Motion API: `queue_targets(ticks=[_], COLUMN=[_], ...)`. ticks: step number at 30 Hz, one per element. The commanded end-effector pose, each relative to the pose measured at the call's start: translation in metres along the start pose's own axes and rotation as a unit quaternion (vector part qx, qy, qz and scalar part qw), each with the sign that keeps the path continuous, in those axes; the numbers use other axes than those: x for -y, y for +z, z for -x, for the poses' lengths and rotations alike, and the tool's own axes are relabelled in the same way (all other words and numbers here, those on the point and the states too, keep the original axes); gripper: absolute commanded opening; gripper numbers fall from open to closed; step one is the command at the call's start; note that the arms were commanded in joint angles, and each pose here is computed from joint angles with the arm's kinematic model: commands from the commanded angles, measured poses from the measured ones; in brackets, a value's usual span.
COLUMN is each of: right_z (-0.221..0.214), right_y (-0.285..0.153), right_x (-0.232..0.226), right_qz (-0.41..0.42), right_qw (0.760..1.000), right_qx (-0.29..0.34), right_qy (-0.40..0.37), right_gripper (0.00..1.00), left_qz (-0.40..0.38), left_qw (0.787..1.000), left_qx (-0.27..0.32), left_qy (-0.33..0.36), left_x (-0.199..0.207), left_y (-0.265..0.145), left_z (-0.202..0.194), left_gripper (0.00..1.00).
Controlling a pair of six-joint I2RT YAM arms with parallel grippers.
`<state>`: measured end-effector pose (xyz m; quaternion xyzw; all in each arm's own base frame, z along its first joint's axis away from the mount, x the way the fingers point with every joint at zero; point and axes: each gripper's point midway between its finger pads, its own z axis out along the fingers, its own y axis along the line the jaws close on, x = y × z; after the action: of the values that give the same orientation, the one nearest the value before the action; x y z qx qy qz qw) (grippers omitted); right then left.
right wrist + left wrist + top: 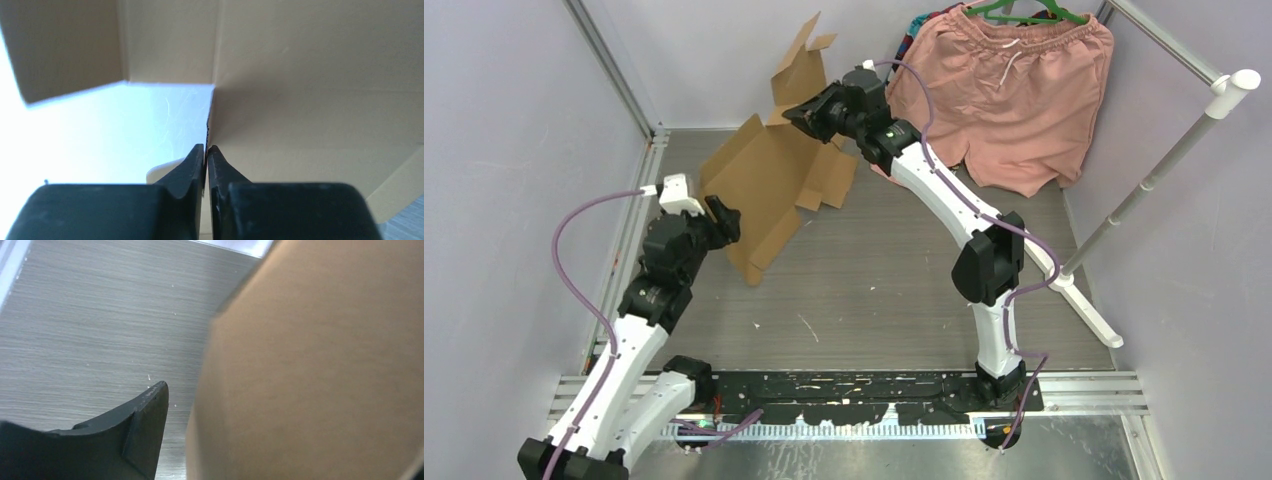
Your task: Fold the paper box
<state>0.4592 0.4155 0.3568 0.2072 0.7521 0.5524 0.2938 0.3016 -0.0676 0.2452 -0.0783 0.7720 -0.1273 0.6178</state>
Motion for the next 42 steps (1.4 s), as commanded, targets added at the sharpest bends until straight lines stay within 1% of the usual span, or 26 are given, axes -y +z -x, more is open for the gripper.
queue_targets(ticks=[1,2,4,6,7,8,12,15,17,20,22,25,26,30,31,33,36,39,42], right_z=[-0.001,0.001,0.004,0.008,0.010,0.012,0.022,0.029,0.030,0.027,0.018,0.007,0.004,-0.011,-0.015,-0.027,-0.030,-0.035,-0.039], right_y=[-0.040,-0.042,-0.048,-0.056,-0.061,-0.067,-0.091,-0.105,-0.112,-0.115,-0.117,-0.122,-0.125,-0.142,-0.146,-0.158,-0.176,-0.188,-0.192], right_x=[-0.068,-0.068,-0.067,-0.063,-0.061,-0.061,-0.050,-0.038,-0.021,0.011,0.041,0.099,0.116,0.182,0.192,0.221,0.254,0.276,0.286], right_qz=[0.087,0.086,0.082,0.072,0.067,0.063,0.037,0.020,-0.009,-0.060,-0.107,-0.191,-0.211,-0.262,-0.267,-0.299,-0.345,-0.357,-0.345], right_qw=[0.996,0.996,0.996,0.996,0.996,0.995,0.991,0.987,0.982,0.970,0.958,0.933,0.927,0.913,0.911,0.898,0.879,0.876,0.884], right_qx=[-0.017,-0.017,-0.018,-0.017,-0.016,-0.014,-0.006,-0.006,-0.015,-0.051,-0.083,-0.116,-0.122,-0.135,-0.141,-0.164,-0.161,-0.155,-0.146], right_qy=[-0.012,-0.016,-0.031,-0.052,-0.064,-0.078,-0.129,-0.159,-0.189,-0.229,-0.254,-0.281,-0.284,-0.284,-0.282,-0.279,-0.288,-0.286,-0.279], right_gripper=[0.18,0.24,0.41,0.56,0.61,0.63,0.67,0.71,0.73,0.73,0.71,0.70,0.69,0.69,0.69,0.68,0.69,0.72,0.73], left_qz=[0.015,0.016,0.012,0.002,0.000,0.001,-0.015,-0.001,0.007,0.041,0.052,0.052,0.056,0.072,0.073,0.073,0.076,0.071,0.069], left_qw=[1.000,1.000,1.000,0.999,0.999,0.998,0.996,0.996,0.995,0.993,0.991,0.989,0.988,0.983,0.981,0.980,0.978,0.978,0.976], left_qx=[0.005,-0.005,-0.023,-0.039,-0.047,-0.064,-0.083,-0.092,-0.094,-0.110,-0.123,-0.140,-0.144,-0.168,-0.174,-0.181,-0.187,-0.189,-0.196], left_qy=[0.009,0.010,0.009,0.007,0.006,0.006,0.011,0.017,0.019,0.021,0.003,-0.024,-0.026,-0.034,-0.037,-0.042,-0.045,-0.053,-0.061], left_x=[0.011,0.014,0.023,0.033,0.037,0.040,0.055,0.052,0.048,0.035,0.028,0.026,0.023,0.014,0.013,0.012,0.009,0.008,0.006], left_y=[-0.013,-0.014,-0.019,-0.024,-0.025,-0.028,-0.027,-0.018,-0.012,-0.004,0.001,0.005,0.005,0.005,0.005,0.006,0.008,0.011,0.015], left_z=[0.055,0.062,0.077,0.092,0.099,0.102,0.124,0.122,0.118,0.110,0.102,0.087,0.082,0.058,0.052,0.043,0.035,0.030,0.024], left_gripper=[0.61,0.61,0.61,0.61,0.61,0.61,0.61,0.61,0.63,0.73,0.79,0.96,0.99,1.00,1.00,1.00,1.00,1.00,1.00])
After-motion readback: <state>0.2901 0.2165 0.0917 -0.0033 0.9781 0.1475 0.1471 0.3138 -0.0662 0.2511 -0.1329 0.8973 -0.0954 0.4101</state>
